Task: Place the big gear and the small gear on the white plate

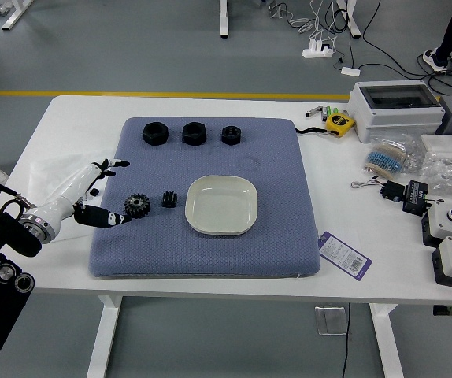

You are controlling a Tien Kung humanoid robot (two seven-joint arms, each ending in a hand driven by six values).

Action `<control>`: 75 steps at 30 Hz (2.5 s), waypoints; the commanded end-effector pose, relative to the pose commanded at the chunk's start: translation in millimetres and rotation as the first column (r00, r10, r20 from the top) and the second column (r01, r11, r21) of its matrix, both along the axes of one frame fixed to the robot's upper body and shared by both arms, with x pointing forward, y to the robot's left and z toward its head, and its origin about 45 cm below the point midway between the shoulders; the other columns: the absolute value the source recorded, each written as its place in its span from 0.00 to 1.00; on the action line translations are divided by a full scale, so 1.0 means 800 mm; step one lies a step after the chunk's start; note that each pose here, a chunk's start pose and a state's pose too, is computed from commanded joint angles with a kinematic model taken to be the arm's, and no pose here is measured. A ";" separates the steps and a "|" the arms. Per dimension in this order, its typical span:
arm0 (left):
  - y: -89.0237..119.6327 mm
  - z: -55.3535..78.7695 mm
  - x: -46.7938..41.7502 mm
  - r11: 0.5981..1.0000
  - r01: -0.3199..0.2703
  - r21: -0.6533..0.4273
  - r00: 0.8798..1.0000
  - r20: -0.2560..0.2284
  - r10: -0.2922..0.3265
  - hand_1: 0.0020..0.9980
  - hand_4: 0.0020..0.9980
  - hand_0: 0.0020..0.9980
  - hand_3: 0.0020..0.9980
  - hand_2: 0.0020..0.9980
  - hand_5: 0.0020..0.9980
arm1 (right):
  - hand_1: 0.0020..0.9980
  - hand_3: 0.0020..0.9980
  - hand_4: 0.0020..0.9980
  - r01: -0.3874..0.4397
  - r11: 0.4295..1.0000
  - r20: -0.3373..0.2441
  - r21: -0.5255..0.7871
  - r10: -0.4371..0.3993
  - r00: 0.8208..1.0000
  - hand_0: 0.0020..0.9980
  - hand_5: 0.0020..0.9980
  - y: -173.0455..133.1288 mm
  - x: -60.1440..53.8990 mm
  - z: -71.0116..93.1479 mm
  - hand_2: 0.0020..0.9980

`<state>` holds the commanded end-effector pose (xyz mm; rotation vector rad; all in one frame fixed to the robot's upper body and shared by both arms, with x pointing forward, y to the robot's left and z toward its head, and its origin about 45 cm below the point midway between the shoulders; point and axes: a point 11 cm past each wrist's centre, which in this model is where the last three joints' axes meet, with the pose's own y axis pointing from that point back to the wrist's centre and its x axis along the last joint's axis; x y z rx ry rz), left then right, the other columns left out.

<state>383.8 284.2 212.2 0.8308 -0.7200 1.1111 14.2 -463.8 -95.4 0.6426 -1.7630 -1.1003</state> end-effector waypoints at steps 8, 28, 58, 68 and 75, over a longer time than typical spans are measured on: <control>-0.023 0.009 0.023 0.986 0.087 0.139 0.996 -0.005 -0.087 0.84 0.91 0.79 0.87 0.93 0.00 | 0.64 0.57 0.79 0.005 1.000 0.009 0.000 -0.005 1.000 0.65 0.71 0.000 0.004 0.000 0.73; -0.052 -0.006 0.064 0.865 0.251 0.435 0.967 -0.159 -0.201 0.72 0.87 0.74 0.76 0.78 0.00 | 0.65 0.57 0.79 0.003 1.000 0.023 -0.004 -0.003 1.000 0.65 0.71 -0.002 0.015 0.002 0.73; -0.049 -0.031 0.078 0.846 0.266 0.462 0.959 -0.217 -0.183 0.49 0.46 0.47 0.52 0.52 0.00 | 0.65 0.57 0.79 0.003 1.000 0.033 -0.006 -0.003 0.999 0.65 0.71 -0.003 0.022 0.003 0.73; -0.048 -0.036 0.077 0.853 0.260 0.453 0.959 -0.227 -0.171 0.42 0.31 0.37 0.48 0.47 0.00 | 0.65 0.57 0.79 0.002 1.000 0.028 -0.006 -0.001 1.000 0.65 0.71 -0.003 0.019 0.003 0.73; -0.047 -0.037 0.076 0.857 0.257 0.446 0.959 -0.226 -0.170 0.36 0.26 0.26 0.44 0.41 0.00 | 0.65 0.57 0.79 0.001 1.000 0.022 -0.005 0.000 1.000 0.65 0.71 -0.003 0.016 0.003 0.73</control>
